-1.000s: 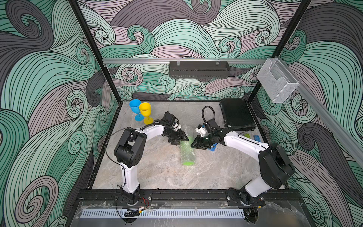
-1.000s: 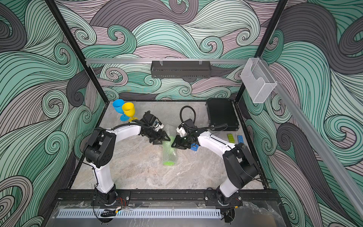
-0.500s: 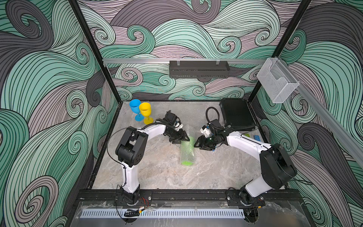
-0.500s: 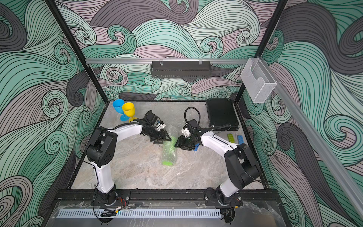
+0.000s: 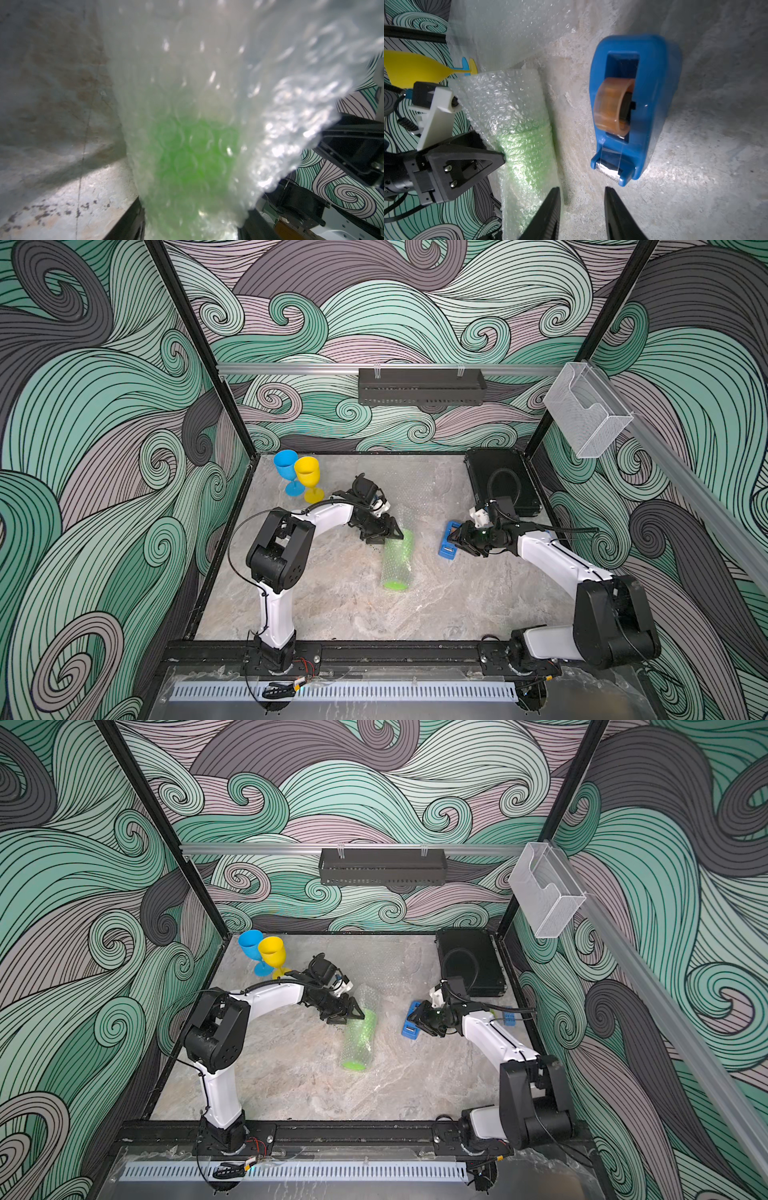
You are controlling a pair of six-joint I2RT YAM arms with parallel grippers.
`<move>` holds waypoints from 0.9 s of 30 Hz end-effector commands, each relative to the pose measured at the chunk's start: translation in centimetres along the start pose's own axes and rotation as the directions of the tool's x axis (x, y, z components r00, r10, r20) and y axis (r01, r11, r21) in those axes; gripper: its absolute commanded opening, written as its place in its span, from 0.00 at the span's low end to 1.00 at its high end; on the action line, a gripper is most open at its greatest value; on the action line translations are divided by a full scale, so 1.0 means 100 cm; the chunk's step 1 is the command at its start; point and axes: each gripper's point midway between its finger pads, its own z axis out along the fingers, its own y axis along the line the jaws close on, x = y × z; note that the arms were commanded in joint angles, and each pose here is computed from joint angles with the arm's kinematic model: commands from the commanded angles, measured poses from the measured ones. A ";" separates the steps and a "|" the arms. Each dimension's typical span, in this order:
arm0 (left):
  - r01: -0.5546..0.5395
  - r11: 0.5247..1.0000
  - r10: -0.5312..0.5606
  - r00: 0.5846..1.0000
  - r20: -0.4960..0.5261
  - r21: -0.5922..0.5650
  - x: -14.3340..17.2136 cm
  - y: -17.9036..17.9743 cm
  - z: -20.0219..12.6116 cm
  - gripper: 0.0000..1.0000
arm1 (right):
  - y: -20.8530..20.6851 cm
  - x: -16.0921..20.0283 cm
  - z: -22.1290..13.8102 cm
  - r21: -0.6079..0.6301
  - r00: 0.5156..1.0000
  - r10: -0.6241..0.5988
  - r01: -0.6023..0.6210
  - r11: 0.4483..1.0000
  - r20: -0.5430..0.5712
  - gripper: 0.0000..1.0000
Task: Wrap wine glasses in bubble wrap
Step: Pull the tape from the tape cutter.
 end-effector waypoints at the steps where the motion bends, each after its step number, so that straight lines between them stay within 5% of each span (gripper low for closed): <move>1: 0.046 0.990 -0.057 0.995 -0.083 -0.135 0.027 0.031 0.019 0.62 | 0.002 -0.010 0.005 -0.046 1.000 0.015 -0.015 0.999 0.017 0.36; 27: 0.043 0.990 -0.055 0.995 -0.082 -0.135 0.028 0.029 0.018 0.62 | -0.039 -0.005 0.036 -0.061 0.992 0.122 -0.123 0.990 -0.028 0.28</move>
